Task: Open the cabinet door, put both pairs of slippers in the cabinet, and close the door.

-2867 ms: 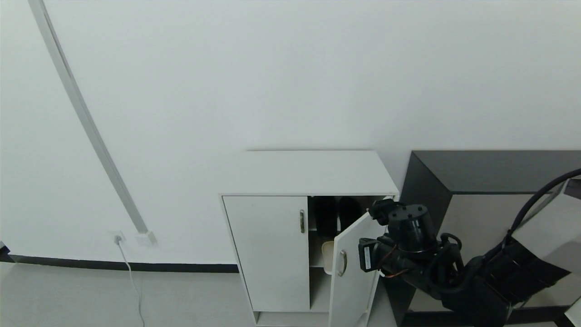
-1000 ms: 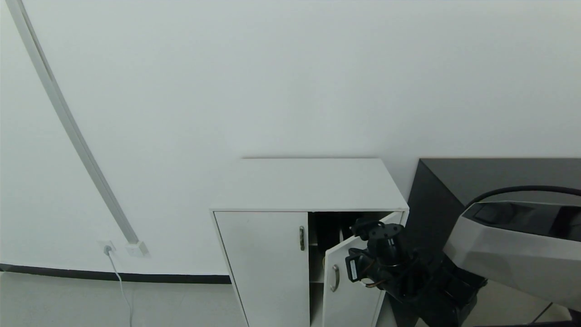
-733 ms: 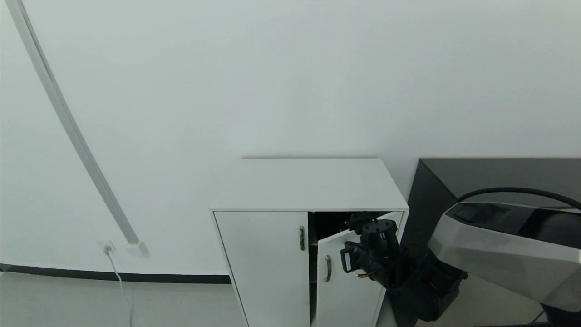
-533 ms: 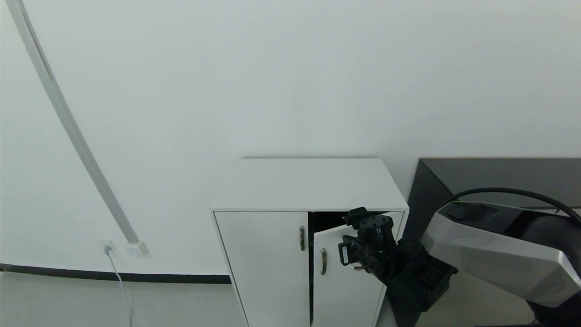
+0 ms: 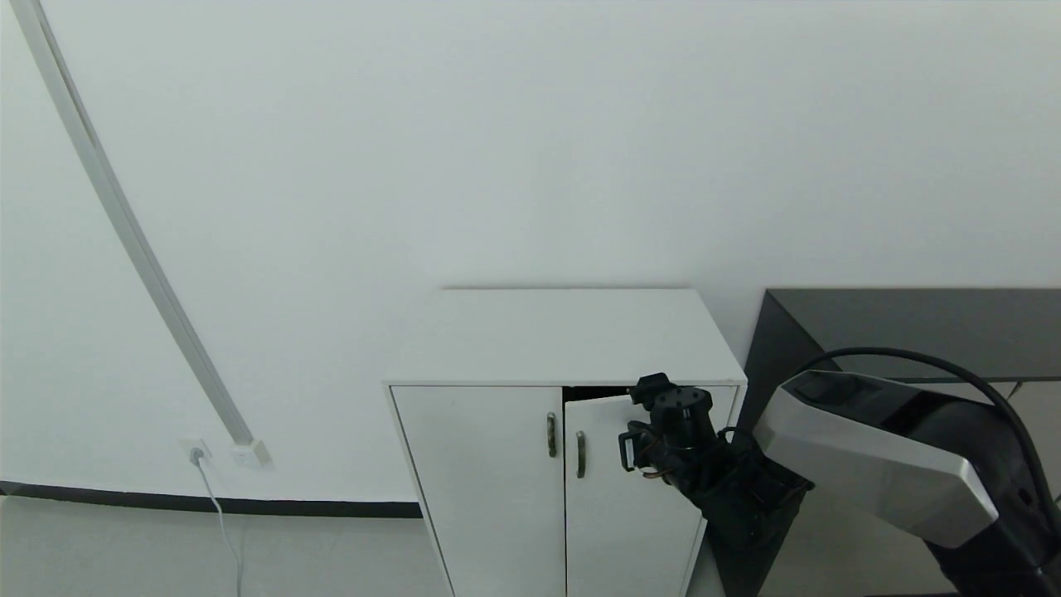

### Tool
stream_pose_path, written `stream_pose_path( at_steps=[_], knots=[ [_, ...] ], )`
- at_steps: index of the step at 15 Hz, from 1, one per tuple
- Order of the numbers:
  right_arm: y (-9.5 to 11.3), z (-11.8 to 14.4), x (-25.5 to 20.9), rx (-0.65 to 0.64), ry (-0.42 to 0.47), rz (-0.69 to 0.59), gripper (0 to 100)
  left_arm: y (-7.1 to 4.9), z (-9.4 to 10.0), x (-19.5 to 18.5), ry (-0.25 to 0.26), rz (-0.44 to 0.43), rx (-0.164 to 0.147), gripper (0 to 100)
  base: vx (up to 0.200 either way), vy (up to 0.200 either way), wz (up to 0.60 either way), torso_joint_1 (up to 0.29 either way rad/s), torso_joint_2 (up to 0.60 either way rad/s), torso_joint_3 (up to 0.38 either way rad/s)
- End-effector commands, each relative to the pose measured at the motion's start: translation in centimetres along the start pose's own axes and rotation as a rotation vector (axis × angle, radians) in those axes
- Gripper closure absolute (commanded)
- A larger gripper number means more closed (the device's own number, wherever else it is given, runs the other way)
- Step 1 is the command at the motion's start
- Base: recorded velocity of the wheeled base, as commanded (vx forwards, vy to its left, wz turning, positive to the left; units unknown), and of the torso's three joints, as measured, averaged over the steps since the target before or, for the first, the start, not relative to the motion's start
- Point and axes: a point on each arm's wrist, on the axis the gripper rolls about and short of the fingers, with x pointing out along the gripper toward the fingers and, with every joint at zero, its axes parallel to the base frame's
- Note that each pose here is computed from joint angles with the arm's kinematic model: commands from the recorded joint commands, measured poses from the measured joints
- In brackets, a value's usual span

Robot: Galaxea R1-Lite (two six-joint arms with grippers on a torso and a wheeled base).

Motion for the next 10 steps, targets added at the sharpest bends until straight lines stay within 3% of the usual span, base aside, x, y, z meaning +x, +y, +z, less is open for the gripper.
stream_pose_path(
  at_steps=[1,10],
  knots=[
    [-0.4,0.1,0.7,0.005,0.001,-0.012,100,0.0,0.0,0.0,0.001,0.001,0.0,100,0.0,0.0,0.0,0.0,0.0,0.0],
    [-1.2,0.0,1.9,0.015,-0.004,-0.03,100,0.0,0.0,0.0,0.001,-0.001,-0.002,100,0.0,0.0,0.0,0.0,0.0,0.0]
  ],
)
